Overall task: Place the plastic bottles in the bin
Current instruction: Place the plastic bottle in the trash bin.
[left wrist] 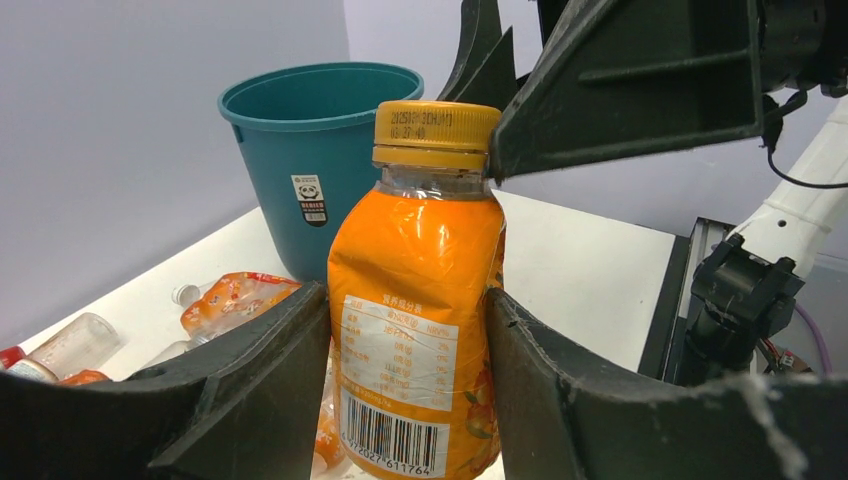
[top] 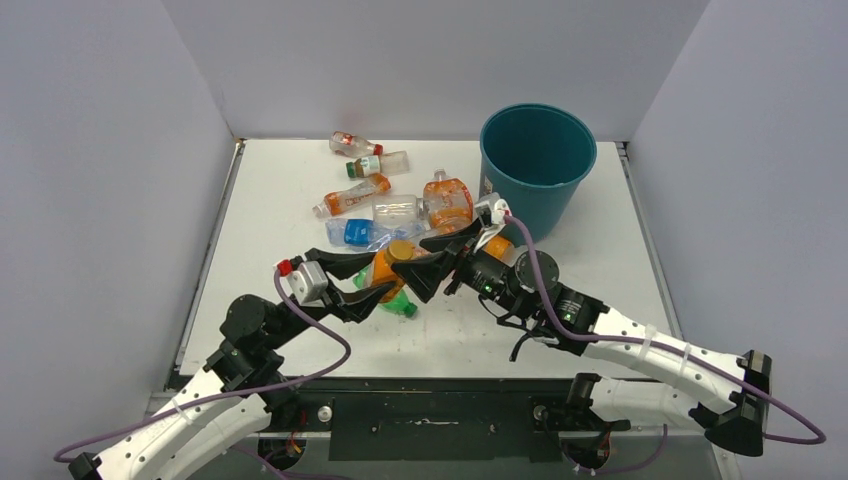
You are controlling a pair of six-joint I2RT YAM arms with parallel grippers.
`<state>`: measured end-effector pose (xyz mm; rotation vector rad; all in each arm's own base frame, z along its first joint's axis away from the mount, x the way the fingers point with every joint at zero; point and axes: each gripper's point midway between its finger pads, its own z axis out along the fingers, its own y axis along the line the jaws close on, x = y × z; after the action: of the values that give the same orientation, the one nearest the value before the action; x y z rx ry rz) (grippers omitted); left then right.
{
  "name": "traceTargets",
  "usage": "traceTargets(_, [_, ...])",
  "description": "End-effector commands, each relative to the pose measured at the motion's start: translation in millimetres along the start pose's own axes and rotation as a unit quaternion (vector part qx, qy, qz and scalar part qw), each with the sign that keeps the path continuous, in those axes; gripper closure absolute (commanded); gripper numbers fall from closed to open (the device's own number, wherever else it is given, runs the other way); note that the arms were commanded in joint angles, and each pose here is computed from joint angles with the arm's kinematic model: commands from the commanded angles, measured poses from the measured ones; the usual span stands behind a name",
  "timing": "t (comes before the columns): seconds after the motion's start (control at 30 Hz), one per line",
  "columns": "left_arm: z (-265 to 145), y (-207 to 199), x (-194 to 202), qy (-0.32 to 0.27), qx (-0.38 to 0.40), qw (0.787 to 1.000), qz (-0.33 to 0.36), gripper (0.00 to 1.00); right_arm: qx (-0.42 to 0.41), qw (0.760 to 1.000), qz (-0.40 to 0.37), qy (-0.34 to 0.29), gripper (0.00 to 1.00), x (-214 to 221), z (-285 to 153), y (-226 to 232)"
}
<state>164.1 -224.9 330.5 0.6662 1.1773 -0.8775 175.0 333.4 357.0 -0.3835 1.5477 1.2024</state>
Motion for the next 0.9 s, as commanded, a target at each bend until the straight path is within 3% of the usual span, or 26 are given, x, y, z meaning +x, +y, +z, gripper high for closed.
traceTargets(0.0, [2,-3,-28,-0.056,0.009,0.998,0.005,1.0,-0.024,0.999,-0.015,-0.021,0.05,-18,9,18])
traceTargets(0.33, [3,-4,-19,-0.047,0.013,0.999,-0.005,1.0,-0.017,1.0,-0.016,-0.015,0.05,-9,21,16])
traceTargets(0.53, [3,-3,-17,-0.043,0.012,0.999,-0.007,1.0,-0.007,0.998,-0.003,-0.055,0.05,-23,21,13])
traceTargets(0.77, [3,-3,-16,-0.041,0.011,0.999,-0.008,1.0,-0.003,0.999,-0.001,-0.046,0.25,-18,29,11])
traceTargets(0.87, [3,-3,-16,-0.041,0.011,0.999,-0.008,1.0,-0.002,0.999,0.0,-0.038,0.27,-13,30,10])
